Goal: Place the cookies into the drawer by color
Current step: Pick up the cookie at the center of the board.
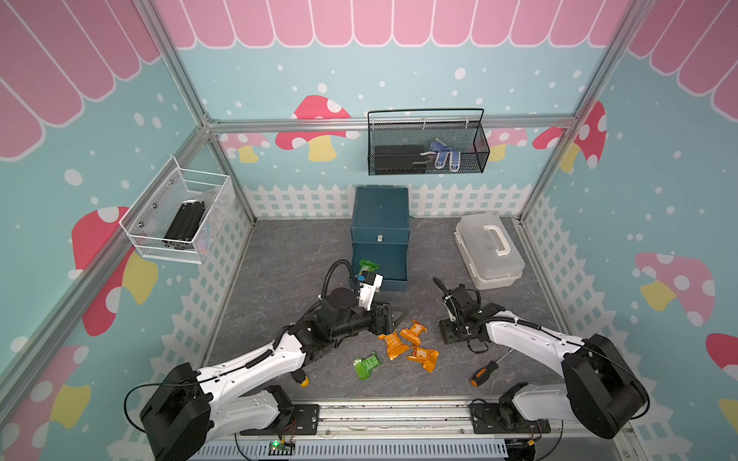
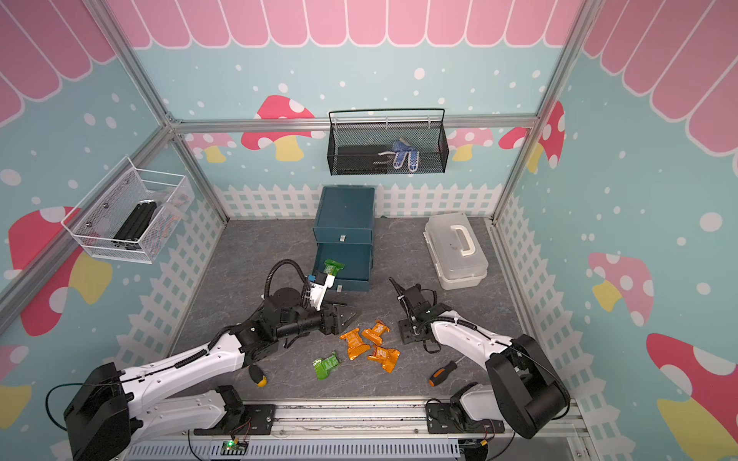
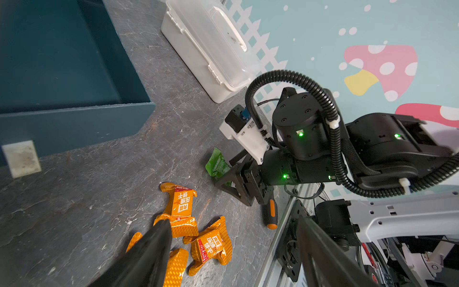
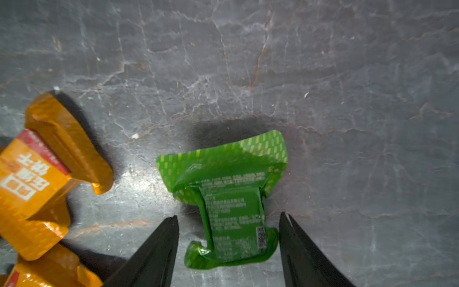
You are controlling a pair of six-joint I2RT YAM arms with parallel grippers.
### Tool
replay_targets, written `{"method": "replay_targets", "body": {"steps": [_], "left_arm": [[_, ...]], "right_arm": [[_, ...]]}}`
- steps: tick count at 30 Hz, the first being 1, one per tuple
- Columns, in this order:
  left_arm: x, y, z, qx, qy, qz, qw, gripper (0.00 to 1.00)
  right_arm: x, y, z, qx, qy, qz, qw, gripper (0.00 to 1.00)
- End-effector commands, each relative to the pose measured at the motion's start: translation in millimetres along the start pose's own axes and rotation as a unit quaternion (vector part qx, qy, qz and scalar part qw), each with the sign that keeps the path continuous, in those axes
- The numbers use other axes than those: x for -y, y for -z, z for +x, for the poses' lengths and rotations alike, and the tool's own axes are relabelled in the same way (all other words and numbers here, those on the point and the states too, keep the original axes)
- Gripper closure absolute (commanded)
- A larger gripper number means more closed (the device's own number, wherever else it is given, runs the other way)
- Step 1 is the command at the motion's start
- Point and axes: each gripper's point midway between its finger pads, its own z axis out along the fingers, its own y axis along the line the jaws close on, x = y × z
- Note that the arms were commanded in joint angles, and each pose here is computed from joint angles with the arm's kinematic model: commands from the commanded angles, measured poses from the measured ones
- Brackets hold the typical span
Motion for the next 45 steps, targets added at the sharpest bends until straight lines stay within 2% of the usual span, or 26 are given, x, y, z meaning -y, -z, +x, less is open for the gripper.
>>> {"method": "replay_targets", "body": {"steps": [1, 12, 18, 23, 27, 35, 45], "left_arm": [[8.0, 5.2, -12.1, 0.018, -0.019, 0.003, 1.000, 0.18], [-0.4, 8.4, -12.6, 0.030, -0.023, -0.017, 0.999, 0.17], [-5.3, 12.3, -16.7, 0.022, -0.048, -0.046, 0.998, 0.16], [6.9, 3.0, -5.2, -0.011, -0.032, 0.000, 0.999, 0.16], [9.1, -6.0, 3.7, -0.036, -0.017, 0.017, 0.999, 0.16], [0.1, -6.9, 1.1, -0.030, -0.021, -0.009, 0.999, 0.16], [-8.7, 6.6, -20.2, 0.004, -0.021, -0.028, 0.999, 0.15]], "right_arm": [[1.5, -5.4, 9.7, -0.018, -0.014, -0.001, 1.000, 0.33], [1.5, -6.0, -1.4, -0.008, -0.009, 0.001, 1.000, 0.34], [1.3, -10.6, -6.2, -0.010, -0.006, 0.007, 1.000, 0.34], [3.0, -13.4, -7.4, -0.010, -0.005, 0.012, 1.000, 0.32], [2.2, -12.9, -8.8, -0.009, -0.002, 0.009, 1.000, 0.43], [-0.9, -8.5, -10.4, -0.004, -0.002, -0.002, 1.000, 0.57], [-4.3, 24.0, -27.5, 0.026, -0.013, -0.016, 0.999, 0.61]]}}
